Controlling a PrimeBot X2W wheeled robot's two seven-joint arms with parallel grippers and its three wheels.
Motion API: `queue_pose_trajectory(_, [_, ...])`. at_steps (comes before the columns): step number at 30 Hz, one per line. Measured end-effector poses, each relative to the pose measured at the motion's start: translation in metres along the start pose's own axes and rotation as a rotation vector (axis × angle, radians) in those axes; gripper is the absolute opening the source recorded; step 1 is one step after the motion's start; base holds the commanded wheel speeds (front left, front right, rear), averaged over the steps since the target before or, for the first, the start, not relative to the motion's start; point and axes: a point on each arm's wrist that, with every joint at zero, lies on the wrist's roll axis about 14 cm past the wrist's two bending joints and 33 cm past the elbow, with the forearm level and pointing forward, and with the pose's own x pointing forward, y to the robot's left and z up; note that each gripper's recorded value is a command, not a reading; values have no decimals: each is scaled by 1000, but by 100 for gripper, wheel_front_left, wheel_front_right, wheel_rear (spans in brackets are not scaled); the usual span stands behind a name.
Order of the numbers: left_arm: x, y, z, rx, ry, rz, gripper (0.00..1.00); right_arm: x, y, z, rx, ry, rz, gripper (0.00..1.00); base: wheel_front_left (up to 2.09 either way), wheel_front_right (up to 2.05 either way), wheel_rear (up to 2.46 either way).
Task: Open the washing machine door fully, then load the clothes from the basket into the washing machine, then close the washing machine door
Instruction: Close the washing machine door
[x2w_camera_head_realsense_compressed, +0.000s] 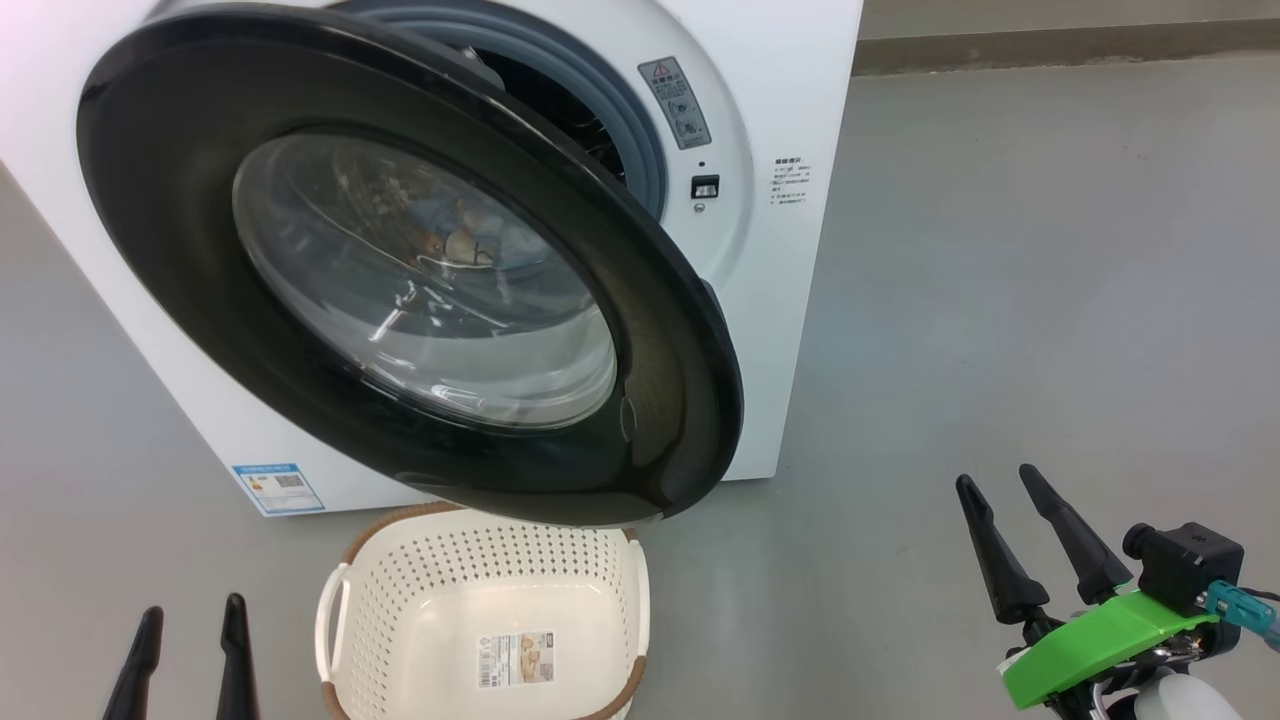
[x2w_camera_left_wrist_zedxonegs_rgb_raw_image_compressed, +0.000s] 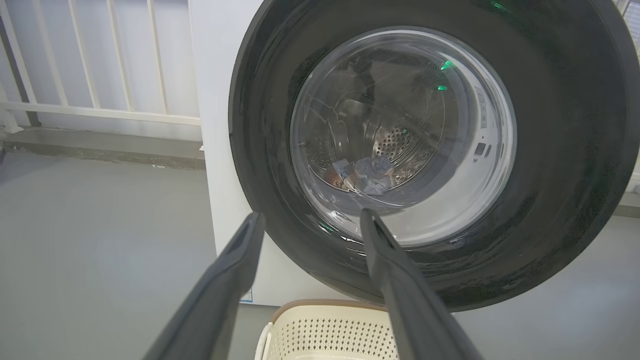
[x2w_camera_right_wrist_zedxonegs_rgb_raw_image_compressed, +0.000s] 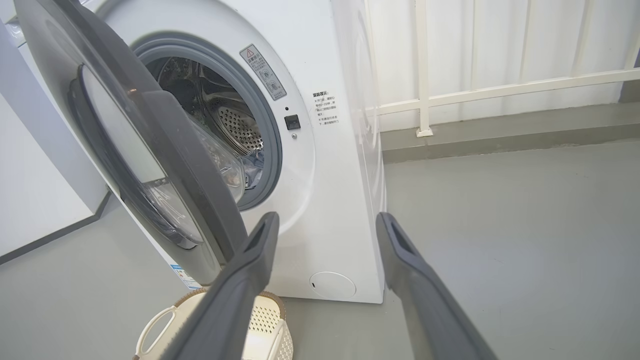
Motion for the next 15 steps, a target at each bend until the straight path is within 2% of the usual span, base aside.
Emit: queue_pose_trajectory(15, [-1, -5, -1, 5, 0, -9, 100, 1, 1, 1, 0, -4, 4, 100, 0, 0, 0])
